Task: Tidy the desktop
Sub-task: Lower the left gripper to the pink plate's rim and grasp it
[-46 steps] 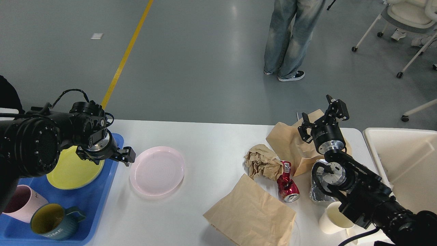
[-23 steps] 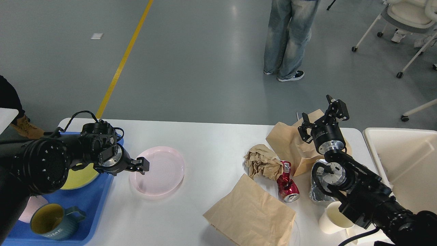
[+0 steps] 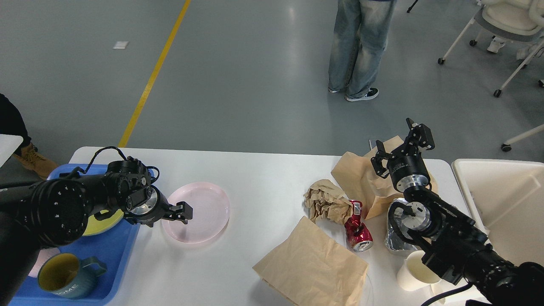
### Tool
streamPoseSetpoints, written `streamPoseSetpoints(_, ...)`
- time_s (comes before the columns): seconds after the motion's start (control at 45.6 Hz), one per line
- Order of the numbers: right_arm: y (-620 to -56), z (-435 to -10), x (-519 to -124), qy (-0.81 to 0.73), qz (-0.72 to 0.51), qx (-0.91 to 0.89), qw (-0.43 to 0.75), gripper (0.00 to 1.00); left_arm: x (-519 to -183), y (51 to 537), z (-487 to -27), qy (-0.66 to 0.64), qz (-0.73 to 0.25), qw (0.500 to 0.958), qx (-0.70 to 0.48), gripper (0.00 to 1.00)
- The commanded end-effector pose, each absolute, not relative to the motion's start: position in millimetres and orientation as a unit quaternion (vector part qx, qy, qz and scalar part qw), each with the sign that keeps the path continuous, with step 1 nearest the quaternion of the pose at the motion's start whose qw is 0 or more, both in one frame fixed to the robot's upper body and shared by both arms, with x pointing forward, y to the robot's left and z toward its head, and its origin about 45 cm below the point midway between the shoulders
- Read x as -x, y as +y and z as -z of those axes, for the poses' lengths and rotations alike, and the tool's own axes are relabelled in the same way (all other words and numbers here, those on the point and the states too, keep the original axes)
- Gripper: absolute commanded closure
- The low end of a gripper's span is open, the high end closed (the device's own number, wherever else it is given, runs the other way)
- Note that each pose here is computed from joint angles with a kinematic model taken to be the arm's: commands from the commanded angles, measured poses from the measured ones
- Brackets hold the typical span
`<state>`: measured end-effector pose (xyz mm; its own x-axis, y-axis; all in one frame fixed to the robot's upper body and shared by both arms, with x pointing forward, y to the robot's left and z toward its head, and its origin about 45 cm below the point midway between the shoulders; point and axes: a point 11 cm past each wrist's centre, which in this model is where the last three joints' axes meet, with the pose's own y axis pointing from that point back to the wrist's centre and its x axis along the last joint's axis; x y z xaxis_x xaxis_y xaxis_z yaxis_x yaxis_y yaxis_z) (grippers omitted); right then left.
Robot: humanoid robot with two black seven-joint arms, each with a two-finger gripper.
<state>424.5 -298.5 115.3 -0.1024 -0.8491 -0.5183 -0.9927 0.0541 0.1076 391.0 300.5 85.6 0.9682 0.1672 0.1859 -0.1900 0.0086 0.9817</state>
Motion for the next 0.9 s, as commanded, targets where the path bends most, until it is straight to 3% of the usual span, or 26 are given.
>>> streamPoseSetpoints(0.0, -298, -116, -425, 0.708, -0.223, 0.65, 0.161, 0.0, -387, 302, -79, -0.008, -0.128, 0.709, -0.694, 0.04)
streamPoseSetpoints(0.197, -298, -115, -425, 0.708, -0.224, 0.651, 0.16, 0.0, -389, 302, -78, -0.019, -0.142, 0.708, -0.692, 0.05)
streamPoseSetpoints(0.329, -298, -116, -425, 0.708, -0.223, 0.65, 0.161, 0.0, -384, 302, -73, -0.009, -0.145, 0.712, -0.687, 0.11)
streamPoseSetpoints(0.482, -298, -116, -425, 0.708, -0.223, 0.65, 0.161, 0.0, -381, 300, -71, 0.001, -0.135, 0.716, -0.685, 0.35)
streamPoseSetpoints(0.877, -298, -116, -425, 0.708, -0.223, 0.65, 0.161, 0.0, -376, 307, -74, 0.027, -0.125, 0.719, -0.683, 0.7)
